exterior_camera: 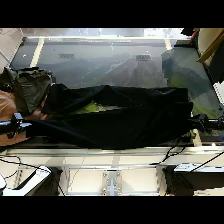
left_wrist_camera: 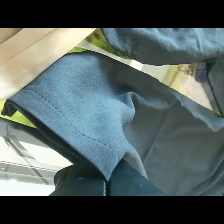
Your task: Fold the clothes and pants, and hang the long-sleeved shirts on hangers.
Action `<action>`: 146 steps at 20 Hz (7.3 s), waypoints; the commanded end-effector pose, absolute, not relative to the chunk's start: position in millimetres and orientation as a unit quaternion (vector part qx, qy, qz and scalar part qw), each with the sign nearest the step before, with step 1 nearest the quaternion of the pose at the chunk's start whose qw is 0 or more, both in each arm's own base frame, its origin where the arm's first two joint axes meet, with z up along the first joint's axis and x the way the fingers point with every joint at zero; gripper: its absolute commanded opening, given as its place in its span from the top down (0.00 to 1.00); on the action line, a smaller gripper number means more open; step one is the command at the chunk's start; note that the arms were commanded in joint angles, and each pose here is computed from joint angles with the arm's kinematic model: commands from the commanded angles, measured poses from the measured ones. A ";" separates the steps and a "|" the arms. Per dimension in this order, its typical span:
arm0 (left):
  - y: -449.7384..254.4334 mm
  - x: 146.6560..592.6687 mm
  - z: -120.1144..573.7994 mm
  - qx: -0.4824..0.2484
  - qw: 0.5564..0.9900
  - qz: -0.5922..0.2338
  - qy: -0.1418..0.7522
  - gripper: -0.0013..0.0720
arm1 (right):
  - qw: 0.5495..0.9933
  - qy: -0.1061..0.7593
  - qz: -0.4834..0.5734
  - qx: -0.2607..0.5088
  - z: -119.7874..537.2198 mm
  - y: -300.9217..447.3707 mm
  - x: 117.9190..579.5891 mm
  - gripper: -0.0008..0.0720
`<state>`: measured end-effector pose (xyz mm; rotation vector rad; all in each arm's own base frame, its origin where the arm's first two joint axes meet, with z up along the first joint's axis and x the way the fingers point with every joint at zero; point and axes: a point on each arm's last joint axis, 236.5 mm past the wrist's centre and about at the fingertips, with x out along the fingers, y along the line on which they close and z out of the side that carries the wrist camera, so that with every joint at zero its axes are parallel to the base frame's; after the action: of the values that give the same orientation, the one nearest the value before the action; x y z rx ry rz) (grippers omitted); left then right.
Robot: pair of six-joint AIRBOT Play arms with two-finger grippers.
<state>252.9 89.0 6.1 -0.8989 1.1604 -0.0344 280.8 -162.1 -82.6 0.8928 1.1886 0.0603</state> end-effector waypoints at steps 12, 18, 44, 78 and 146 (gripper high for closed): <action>89.6 252.5 6.0 -0.392 0.752 -0.026 0.530 0.97 | 0.783 0.493 0.018 0.379 -0.3 -201.0 309.8 0.22; 95.2 240.7 -3.2 -0.372 0.745 -0.013 0.553 0.97 | 0.751 0.490 -0.057 0.439 -15.7 -229.1 229.7 0.22; 99.7 234.6 -6.9 -0.359 0.742 -0.004 0.565 0.97 | 0.751 0.456 0.010 0.477 -69.2 -160.9 274.1 0.90; 59.8 469.3 33.8 -0.132 0.843 0.076 0.516 0.98 | 0.769 0.520 -0.199 0.312 37.5 -269.2 233.1 0.94; 8.8 521.0 -17.1 -0.079 0.822 0.094 0.557 0.98 | 0.695 0.572 -0.285 0.330 -31.5 -273.5 312.6 0.95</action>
<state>514.7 0.0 -19.7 -0.2241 1.2219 0.1476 310.0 -268.5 -8.2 0.7239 1.2386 -0.5545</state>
